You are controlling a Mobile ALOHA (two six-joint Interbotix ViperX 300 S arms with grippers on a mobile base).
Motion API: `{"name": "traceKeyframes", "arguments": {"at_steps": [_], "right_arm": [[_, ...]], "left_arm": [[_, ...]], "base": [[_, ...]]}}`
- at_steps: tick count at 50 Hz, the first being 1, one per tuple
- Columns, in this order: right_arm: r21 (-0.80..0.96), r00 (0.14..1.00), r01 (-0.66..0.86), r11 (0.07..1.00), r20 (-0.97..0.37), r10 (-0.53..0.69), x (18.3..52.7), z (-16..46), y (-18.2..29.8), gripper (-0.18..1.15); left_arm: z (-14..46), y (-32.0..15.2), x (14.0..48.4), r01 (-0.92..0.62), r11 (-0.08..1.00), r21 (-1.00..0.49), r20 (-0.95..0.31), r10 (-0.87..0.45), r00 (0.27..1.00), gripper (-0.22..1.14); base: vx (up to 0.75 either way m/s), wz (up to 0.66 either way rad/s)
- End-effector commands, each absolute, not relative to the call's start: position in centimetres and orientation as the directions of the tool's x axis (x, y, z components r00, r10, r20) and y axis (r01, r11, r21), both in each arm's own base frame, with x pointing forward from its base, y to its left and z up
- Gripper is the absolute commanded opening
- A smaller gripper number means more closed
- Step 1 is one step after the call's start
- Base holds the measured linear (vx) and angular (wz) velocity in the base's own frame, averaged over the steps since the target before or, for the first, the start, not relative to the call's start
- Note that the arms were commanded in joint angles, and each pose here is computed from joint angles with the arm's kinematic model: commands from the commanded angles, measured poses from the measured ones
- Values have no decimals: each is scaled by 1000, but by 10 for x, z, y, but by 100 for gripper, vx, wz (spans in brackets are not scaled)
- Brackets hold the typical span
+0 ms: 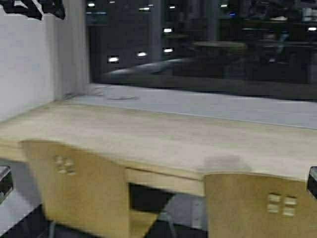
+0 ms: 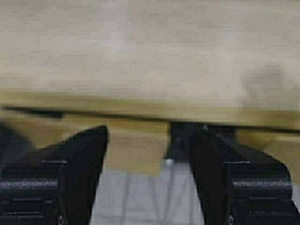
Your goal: Push the chairs under the table
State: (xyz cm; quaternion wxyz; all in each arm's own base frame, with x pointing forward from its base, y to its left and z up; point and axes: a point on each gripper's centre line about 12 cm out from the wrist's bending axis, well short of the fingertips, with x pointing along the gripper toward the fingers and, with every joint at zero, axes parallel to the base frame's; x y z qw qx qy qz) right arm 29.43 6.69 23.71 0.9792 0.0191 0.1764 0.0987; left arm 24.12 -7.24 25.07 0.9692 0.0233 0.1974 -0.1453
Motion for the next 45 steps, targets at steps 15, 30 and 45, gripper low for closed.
{"name": "traceKeyframes", "arguments": {"at_steps": [15, 30, 45], "right_arm": [[73, 922, -191, 979, -328, 204, 282, 256, 64, 79], [74, 923, -190, 979, -326, 204, 286, 256, 65, 79], [74, 905, -186, 980, -374, 200, 292, 243, 66, 79]], "left_arm": [[255, -73, 241, 283, 958, -35, -374, -275, 886, 86], [245, -73, 243, 281, 959, -36, -405, -271, 873, 86], [235, -75, 251, 281, 959, -23, -433, -263, 862, 86]], "base": [[-23, 28], [-31, 21], [-34, 28]]}}
